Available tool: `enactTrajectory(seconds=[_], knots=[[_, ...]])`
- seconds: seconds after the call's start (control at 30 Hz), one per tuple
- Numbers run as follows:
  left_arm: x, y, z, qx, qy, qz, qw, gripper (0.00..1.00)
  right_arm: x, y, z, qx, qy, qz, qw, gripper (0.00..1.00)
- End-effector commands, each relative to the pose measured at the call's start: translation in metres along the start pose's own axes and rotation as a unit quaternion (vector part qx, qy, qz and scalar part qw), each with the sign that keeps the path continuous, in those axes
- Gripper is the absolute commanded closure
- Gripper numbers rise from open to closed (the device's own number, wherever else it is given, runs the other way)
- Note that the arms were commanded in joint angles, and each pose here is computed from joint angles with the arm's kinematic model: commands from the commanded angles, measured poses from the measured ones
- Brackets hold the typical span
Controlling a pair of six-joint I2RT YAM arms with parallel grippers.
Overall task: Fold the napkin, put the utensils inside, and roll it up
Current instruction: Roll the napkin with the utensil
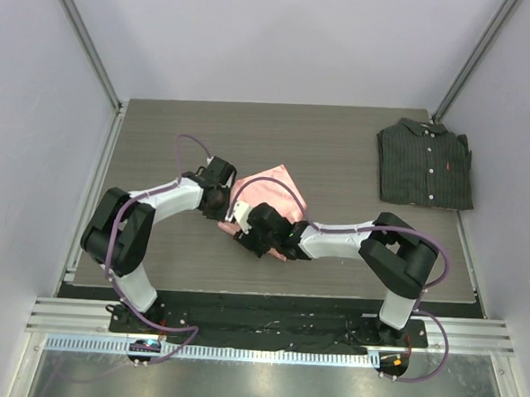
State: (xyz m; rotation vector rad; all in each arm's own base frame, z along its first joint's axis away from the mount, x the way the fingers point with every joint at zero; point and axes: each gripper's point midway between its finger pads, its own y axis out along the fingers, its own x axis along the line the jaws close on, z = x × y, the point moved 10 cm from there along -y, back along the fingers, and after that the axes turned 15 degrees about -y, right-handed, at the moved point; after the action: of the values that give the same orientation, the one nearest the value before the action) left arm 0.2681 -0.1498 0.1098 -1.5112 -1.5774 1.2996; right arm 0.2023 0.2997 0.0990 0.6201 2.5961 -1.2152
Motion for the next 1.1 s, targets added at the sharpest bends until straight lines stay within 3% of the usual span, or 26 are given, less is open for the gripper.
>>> enactTrajectory(seconds=[0.0,0.17,0.23,0.27,0.33,0.37,0.43,0.47,0.57,0.7,0.8,0.83,1.07], knots=[[0.010,0.013,0.013,0.043,0.001,-0.027,0.999,1.00,-0.005,0.009,-0.009,-0.010,-0.008,0.011,1.000,0.44],[0.008,0.010,0.011,0.037,-0.004,-0.016,0.999,1.00,-0.001,0.011,0.002,0.019,0.012,-0.014,1.000,0.68],[0.007,0.007,0.010,0.029,-0.009,-0.013,0.999,1.00,0.002,0.011,0.006,0.026,0.019,-0.030,0.999,0.73],[0.007,0.004,0.007,0.022,-0.013,-0.010,1.000,0.95,0.006,0.011,0.011,0.033,0.027,-0.046,0.998,0.76],[0.008,0.000,0.005,0.012,-0.026,-0.010,1.000,0.88,0.009,0.012,0.012,0.029,0.037,-0.069,0.996,0.78],[0.008,-0.006,0.001,-0.003,-0.034,-0.003,0.999,0.77,0.015,0.010,0.018,0.044,0.044,-0.090,0.994,0.79],[0.012,-0.012,-0.001,-0.019,-0.044,-0.003,0.999,0.70,0.017,0.008,0.021,0.045,0.055,-0.105,0.992,0.80],[0.015,-0.013,0.001,-0.022,-0.055,-0.007,0.998,0.58,0.019,0.006,0.024,0.048,0.060,-0.111,0.991,0.80],[0.027,-0.021,0.002,-0.047,-0.080,-0.010,0.996,0.43,0.023,0.003,0.030,0.045,0.088,-0.142,0.985,0.81],[0.039,-0.030,0.008,-0.080,-0.112,0.005,0.990,0.33,0.027,-0.001,0.033,0.029,0.139,-0.208,0.968,0.81],[0.041,-0.037,0.018,-0.108,-0.131,0.048,0.984,0.29,0.024,-0.003,0.035,0.017,0.175,-0.247,0.953,0.81],[0.038,-0.046,0.015,-0.134,-0.136,0.082,0.978,0.23,0.019,-0.003,0.039,0.015,0.190,-0.250,0.949,0.81],[0.035,-0.061,0.030,-0.160,-0.128,0.201,0.958,0.17,0.006,-0.002,0.052,-0.008,0.268,-0.323,0.908,0.81]])
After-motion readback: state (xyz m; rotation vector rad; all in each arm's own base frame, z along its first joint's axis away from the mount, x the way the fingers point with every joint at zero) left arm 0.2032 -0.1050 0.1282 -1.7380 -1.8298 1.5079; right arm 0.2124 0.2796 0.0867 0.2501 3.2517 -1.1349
